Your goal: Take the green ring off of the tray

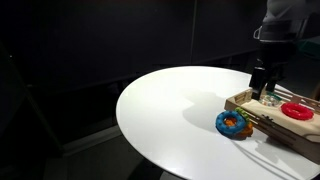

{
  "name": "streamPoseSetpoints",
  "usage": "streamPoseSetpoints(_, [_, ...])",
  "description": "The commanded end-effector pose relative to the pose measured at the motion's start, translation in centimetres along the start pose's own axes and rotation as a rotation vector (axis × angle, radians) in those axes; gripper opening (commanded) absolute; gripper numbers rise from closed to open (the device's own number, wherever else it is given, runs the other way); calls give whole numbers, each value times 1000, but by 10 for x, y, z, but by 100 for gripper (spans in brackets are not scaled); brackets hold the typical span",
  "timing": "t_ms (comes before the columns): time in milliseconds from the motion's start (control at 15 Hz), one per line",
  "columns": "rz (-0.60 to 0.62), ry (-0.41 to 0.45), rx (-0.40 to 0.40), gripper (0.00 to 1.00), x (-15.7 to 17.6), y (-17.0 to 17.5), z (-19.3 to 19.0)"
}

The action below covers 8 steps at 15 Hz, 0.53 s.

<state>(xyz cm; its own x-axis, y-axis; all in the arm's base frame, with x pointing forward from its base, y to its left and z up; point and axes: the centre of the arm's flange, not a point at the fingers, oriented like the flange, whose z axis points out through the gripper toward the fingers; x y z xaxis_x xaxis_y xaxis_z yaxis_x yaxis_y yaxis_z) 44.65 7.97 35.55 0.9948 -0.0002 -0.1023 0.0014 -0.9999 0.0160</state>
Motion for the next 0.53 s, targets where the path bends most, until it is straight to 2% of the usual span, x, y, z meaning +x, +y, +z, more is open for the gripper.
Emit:
streamPoseSetpoints(0, [15, -41, 12, 100, -7, 21, -34])
streamPoseSetpoints(467, [69, -30, 0, 100, -34, 52, -92])
